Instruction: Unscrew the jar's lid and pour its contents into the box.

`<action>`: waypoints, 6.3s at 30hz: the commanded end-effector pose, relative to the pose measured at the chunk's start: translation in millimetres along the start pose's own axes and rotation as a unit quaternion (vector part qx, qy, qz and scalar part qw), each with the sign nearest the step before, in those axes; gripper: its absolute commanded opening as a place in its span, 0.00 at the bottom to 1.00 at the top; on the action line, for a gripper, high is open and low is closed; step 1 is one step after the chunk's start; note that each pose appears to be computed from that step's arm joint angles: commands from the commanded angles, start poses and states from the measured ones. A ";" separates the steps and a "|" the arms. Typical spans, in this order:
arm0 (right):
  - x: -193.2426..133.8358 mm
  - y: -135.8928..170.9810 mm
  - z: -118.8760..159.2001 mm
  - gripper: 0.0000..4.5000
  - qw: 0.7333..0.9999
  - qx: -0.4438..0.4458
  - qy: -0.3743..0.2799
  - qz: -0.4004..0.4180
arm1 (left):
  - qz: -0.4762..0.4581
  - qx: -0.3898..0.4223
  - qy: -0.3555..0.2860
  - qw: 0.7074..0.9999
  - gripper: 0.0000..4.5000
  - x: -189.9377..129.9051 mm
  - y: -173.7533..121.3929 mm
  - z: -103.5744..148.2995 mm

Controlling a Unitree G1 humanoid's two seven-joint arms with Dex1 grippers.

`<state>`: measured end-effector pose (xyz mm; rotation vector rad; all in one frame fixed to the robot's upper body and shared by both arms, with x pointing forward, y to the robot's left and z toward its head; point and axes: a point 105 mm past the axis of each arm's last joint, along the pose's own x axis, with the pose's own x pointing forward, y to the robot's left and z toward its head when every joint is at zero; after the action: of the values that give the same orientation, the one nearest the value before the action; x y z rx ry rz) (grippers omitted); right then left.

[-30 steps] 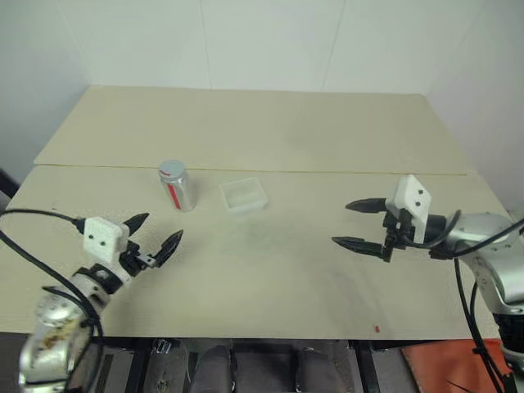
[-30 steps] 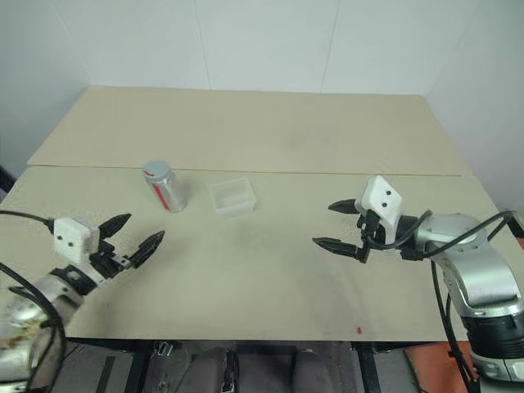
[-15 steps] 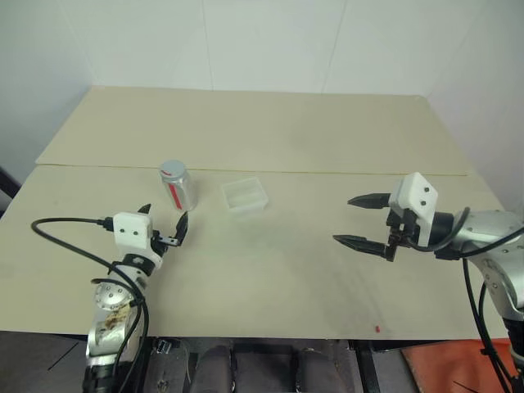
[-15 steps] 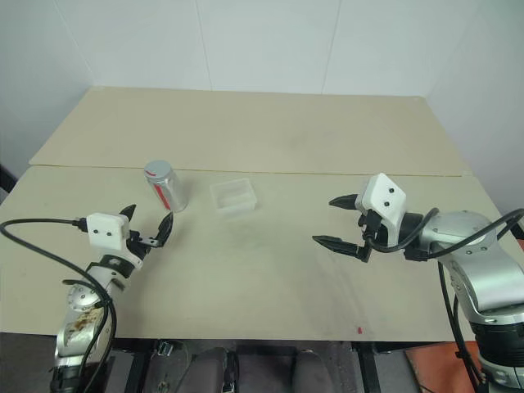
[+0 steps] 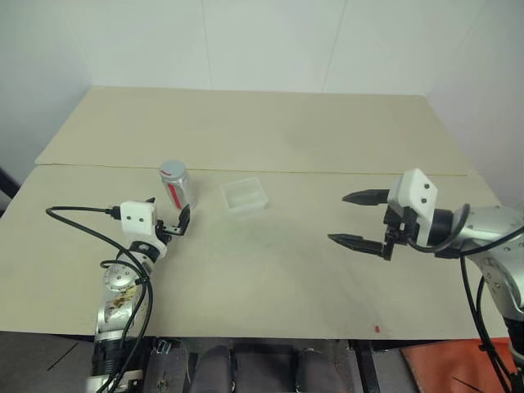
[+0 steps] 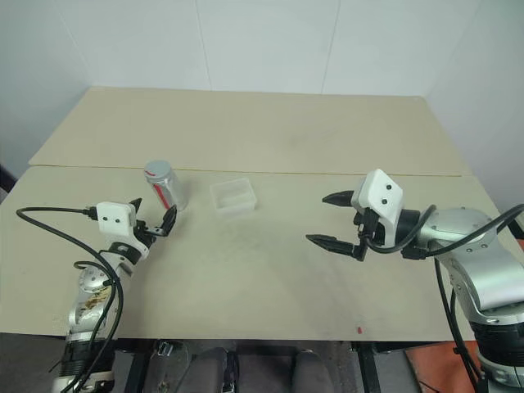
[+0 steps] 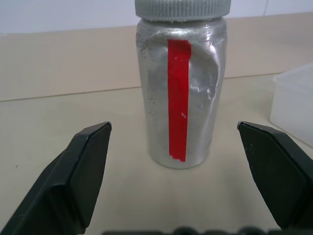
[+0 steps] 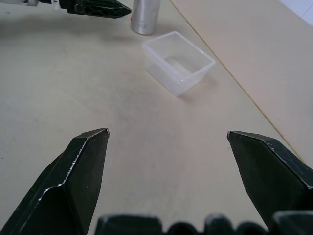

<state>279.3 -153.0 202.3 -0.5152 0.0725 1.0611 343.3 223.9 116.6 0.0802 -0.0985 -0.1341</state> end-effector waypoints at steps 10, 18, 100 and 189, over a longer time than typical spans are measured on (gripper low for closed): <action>-0.5 -0.5 12.6 1.00 1.000 -0.022 -0.019 0.002 | -0.015 0.010 -0.027 0.999 0.99 12.8 -2.9 14.9; -2.2 2.0 13.9 1.00 1.000 -0.021 -0.021 -0.003 | -0.039 0.017 -0.019 0.999 0.99 22.4 0.5 17.7; 108.3 14.8 116.9 0.65 0.976 0.059 -0.193 0.076 | -0.594 0.070 -0.046 0.800 0.61 -3.1 -112.6 98.3; 110.2 2.5 120.2 1.00 0.978 0.071 -0.186 -0.069 | -0.474 0.050 -0.055 0.877 0.61 -0.1 -128.8 100.8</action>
<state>314.1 -11.9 260.6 -0.1680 -0.1580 0.9909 322.3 93.2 194.8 0.1941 -0.1298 -1.1035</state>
